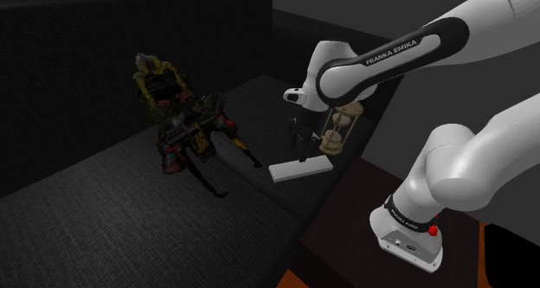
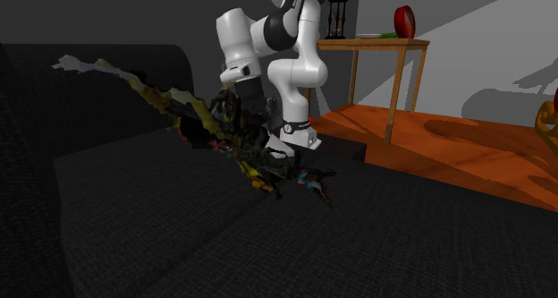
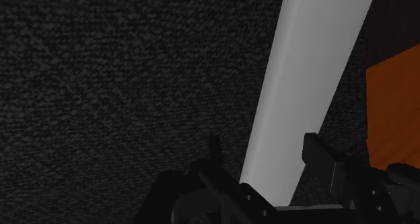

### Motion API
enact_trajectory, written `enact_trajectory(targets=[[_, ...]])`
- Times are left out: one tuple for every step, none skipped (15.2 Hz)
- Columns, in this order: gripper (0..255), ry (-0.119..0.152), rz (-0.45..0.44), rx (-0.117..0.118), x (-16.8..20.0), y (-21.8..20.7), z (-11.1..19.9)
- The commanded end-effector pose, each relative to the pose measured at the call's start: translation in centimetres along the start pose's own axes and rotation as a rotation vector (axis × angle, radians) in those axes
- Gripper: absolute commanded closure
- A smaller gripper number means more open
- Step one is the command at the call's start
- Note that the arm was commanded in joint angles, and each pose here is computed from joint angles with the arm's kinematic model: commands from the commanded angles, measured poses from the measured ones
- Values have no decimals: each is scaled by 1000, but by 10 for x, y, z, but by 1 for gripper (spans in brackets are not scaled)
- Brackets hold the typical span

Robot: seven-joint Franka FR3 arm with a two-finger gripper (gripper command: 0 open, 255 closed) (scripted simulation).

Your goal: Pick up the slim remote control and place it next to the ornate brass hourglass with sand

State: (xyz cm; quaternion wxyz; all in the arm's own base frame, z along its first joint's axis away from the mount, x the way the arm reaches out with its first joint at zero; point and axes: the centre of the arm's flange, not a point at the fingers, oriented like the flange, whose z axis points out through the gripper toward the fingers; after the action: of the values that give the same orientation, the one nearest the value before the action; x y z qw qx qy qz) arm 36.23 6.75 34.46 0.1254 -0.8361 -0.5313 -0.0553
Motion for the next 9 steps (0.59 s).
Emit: enact_trajectory(targets=[[0, -78, -30, 47, 26, -4, -7], [0, -127, -50, 76, 45, -7, -10], [0, -134, -52, 80, 47, -8, -10], [0, -134, -52, 80, 46, -8, -5], [0, -134, -52, 80, 45, -8, 0], [0, -134, -52, 80, 45, -9, 5], [0, -134, -52, 80, 44, -9, 11], [0, -134, -52, 80, 43, -10, 16], [0, -134, -52, 80, 43, -10, 21]])
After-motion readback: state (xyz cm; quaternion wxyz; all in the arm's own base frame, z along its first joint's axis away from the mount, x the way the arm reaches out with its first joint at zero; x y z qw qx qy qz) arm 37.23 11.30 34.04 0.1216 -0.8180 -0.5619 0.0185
